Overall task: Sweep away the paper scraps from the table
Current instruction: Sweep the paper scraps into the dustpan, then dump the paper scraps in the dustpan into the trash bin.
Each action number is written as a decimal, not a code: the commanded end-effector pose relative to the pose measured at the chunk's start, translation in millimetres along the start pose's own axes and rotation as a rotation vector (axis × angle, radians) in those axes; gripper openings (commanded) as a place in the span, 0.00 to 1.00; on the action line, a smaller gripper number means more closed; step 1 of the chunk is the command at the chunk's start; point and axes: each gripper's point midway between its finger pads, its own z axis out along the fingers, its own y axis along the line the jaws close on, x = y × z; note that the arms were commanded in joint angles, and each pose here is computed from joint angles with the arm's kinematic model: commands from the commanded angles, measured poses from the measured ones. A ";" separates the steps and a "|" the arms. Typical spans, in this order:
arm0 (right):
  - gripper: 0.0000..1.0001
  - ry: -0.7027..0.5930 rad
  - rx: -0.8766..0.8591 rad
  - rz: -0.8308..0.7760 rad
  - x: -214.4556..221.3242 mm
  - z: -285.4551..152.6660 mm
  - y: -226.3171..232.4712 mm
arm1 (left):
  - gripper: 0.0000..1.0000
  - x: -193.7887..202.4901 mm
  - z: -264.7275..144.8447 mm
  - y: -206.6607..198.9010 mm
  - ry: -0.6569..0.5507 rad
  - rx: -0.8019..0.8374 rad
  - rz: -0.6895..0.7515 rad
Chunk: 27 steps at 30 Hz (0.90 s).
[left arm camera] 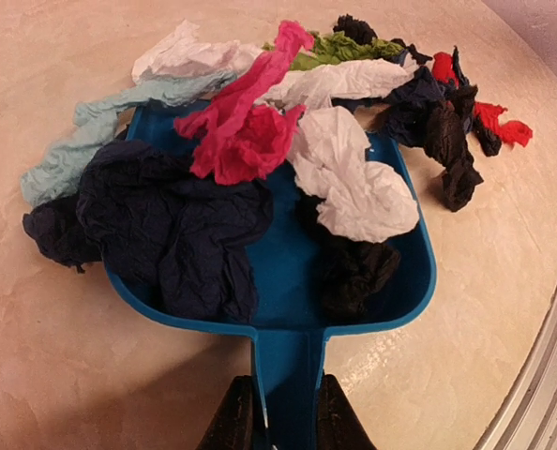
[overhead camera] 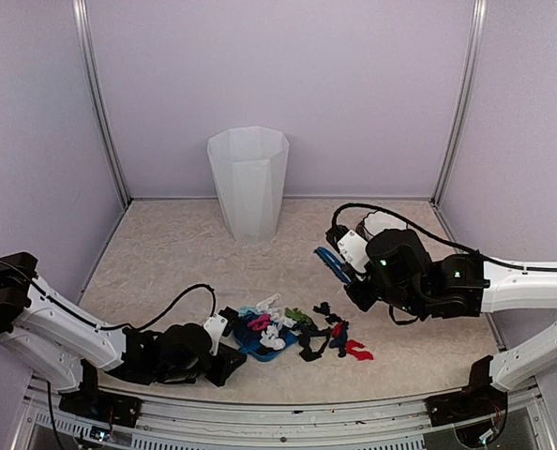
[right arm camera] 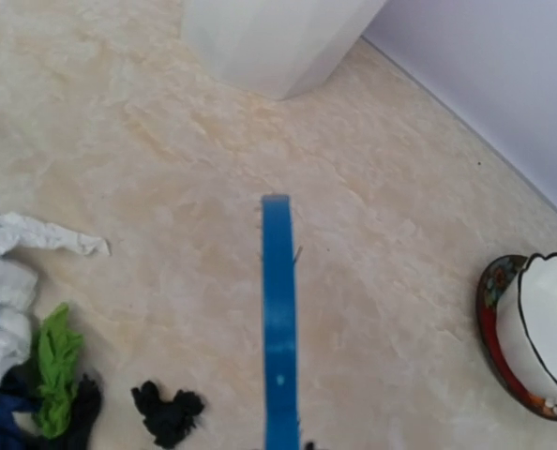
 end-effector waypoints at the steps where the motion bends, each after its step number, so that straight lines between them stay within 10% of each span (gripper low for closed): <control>1: 0.00 -0.012 0.009 0.056 2.9 -1.9 -6.7 | 0.00 -20.4 -9.1 4.7 -0.080 -0.025 0.004; 27: 0.00 -0.039 0.068 0.126 14.8 -7.6 -31.3 | 0.00 -113.6 -66.4 13.9 -0.256 -0.124 0.006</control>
